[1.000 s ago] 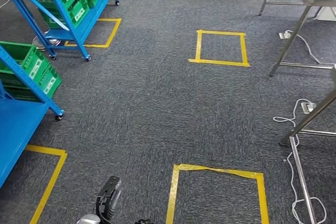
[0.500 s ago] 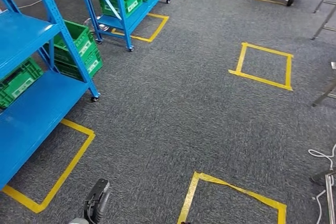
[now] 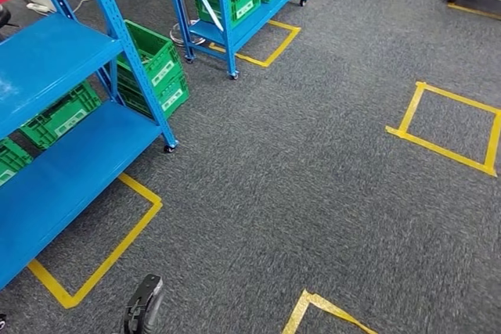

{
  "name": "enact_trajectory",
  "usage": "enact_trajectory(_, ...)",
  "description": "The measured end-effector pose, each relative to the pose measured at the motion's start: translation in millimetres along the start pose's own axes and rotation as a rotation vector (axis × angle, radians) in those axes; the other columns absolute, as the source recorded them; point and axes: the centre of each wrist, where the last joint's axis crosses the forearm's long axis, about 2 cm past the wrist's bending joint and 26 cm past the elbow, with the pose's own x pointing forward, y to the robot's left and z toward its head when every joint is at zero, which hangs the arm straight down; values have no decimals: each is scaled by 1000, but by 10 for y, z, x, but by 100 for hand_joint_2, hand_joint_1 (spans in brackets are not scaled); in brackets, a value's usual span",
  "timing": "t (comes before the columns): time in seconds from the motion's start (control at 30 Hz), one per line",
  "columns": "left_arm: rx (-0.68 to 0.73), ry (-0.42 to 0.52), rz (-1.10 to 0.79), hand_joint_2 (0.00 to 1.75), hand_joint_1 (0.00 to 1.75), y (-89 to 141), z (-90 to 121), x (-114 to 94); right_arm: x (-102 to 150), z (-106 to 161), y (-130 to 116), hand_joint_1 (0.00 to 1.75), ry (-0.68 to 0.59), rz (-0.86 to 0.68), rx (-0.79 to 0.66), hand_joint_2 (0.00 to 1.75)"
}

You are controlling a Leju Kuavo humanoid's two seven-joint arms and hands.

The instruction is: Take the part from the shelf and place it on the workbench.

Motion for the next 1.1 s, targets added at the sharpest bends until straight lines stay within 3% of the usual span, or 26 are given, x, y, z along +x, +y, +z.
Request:
enact_trajectory(0.2,5,7,4,0,0,29,8,-46,12,4,18,0,-2,3,9,0)
enact_trajectory(0.47,9,-23,5,0,0,41,-18,70,88,-15,-61,0,-21,7,-8,0)
enact_trajectory(1.1,14,-14,-6,0,0,50,-7,15,64,-12,-48,0,-19,16,-4,0)
